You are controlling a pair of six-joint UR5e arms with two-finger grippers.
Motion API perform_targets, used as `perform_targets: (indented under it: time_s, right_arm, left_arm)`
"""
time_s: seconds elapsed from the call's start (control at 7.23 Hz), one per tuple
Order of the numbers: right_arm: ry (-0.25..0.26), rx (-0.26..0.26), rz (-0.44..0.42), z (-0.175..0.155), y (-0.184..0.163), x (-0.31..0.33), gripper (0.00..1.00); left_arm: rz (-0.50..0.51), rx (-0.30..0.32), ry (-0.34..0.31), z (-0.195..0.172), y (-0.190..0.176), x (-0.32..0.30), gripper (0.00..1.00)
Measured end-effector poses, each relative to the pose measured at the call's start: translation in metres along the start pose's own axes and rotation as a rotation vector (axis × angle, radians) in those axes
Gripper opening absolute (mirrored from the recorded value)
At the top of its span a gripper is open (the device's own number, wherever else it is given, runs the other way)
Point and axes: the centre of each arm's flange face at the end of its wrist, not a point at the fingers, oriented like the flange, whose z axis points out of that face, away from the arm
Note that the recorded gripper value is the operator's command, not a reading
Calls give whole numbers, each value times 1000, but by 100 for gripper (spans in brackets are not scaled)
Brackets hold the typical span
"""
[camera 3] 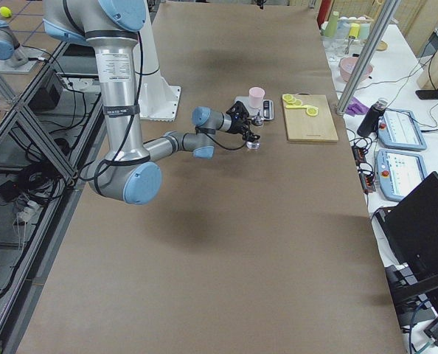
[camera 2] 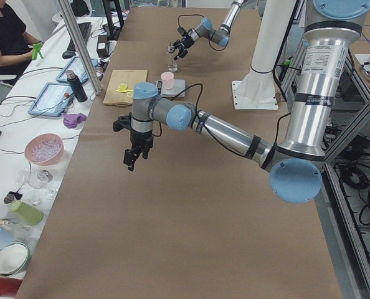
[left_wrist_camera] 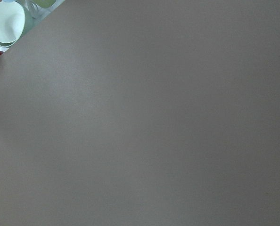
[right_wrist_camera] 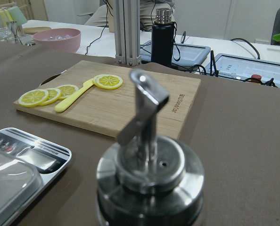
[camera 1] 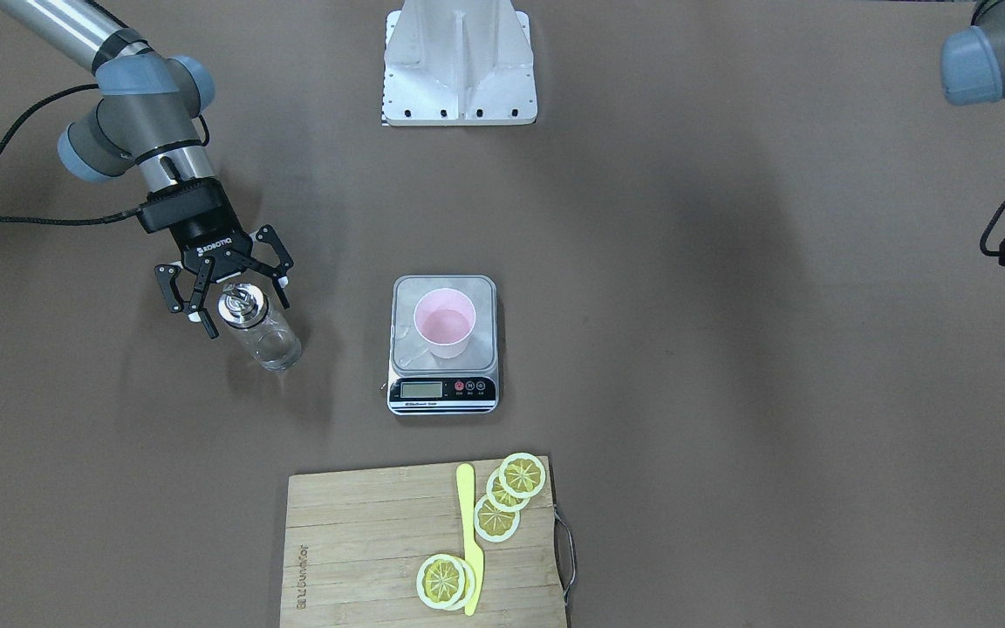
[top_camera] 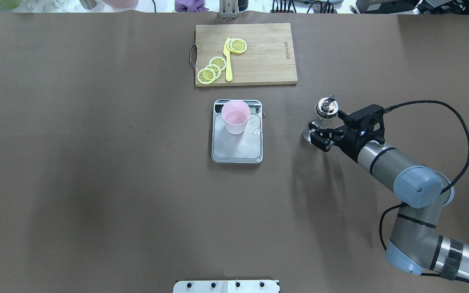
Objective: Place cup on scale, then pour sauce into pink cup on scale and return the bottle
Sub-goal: 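Move the right gripper to the glass sauce bottle and grasp it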
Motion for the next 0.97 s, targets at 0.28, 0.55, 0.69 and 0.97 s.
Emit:
perform_targets:
  time_s: [0.28,0.55,0.69,0.97]
  right_arm:
    - [7,6,-10,14,-4,-2,100]
    - [7,4,-12,18,-4,-3,86]
    - [6,3,-13,18,-3,-2,47]
    - [5,-8,-20,19,0,-1,0]
  left_arm:
    - [0,-1,-1,0,-2,0,99]
    - [0,-2,-1,1,-2,0,99]
    - [-1,-2,-1,1,-2,0,99]
    - [-2,-3,-1,0,-2,0,99]
